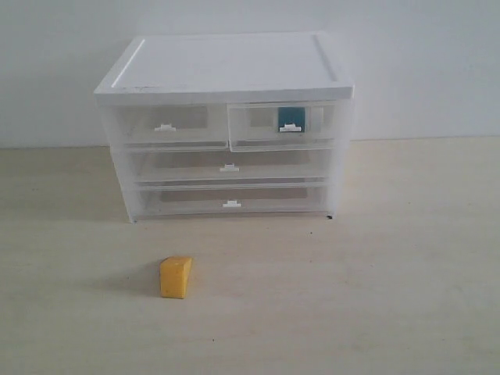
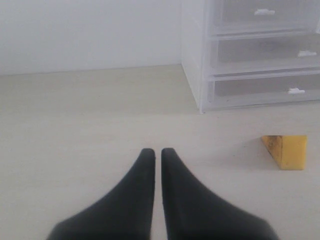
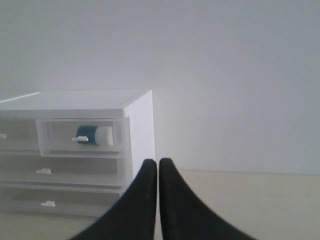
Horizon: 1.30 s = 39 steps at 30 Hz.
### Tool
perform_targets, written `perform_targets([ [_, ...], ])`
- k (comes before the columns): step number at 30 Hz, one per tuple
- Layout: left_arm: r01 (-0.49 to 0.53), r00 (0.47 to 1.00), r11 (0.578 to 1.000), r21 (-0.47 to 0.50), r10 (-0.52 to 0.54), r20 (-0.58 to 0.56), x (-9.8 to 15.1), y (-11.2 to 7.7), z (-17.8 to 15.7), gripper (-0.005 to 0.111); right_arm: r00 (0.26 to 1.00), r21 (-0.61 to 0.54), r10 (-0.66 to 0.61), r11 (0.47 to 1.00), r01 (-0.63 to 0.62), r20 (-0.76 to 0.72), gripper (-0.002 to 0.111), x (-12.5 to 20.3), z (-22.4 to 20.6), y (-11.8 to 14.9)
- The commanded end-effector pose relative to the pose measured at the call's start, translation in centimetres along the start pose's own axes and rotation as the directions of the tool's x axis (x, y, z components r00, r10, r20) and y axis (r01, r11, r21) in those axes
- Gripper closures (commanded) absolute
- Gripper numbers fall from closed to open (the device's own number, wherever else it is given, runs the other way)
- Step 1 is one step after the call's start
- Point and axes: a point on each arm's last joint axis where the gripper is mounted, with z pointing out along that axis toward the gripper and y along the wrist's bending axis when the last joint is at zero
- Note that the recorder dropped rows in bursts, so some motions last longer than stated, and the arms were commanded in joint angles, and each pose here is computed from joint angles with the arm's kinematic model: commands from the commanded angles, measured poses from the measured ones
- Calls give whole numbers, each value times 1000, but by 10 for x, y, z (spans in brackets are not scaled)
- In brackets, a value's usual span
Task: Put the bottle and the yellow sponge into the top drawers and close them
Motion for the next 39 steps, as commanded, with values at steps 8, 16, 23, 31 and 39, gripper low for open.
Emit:
perform_targets([
  [8, 8, 1000, 1000, 10, -8, 6, 1, -1, 0, 103, 976, -9, -61, 998, 61, -208, 108, 20, -2, 0],
  [16, 8, 1000, 1000, 10, -8, 6, 1, -1, 0, 103, 968, -8, -47, 999, 47, -246, 108, 24, -3, 0],
  [23, 22, 995, 1000, 21, -24, 94, -7, -1, 0, 103, 927, -12, -42, 999, 41, -373, 108, 35, -7, 0],
  [31, 187, 931, 980, 70, -200, 307, -28, 0, -4, 103, 909, -13, -42, 999, 40, -415, 108, 39, -9, 0],
  [39, 386, 696, 900, 204, -429, 576, -54, 8, -19, 103, 909, -13, -42, 999, 40, -415, 108, 39, -9, 0],
])
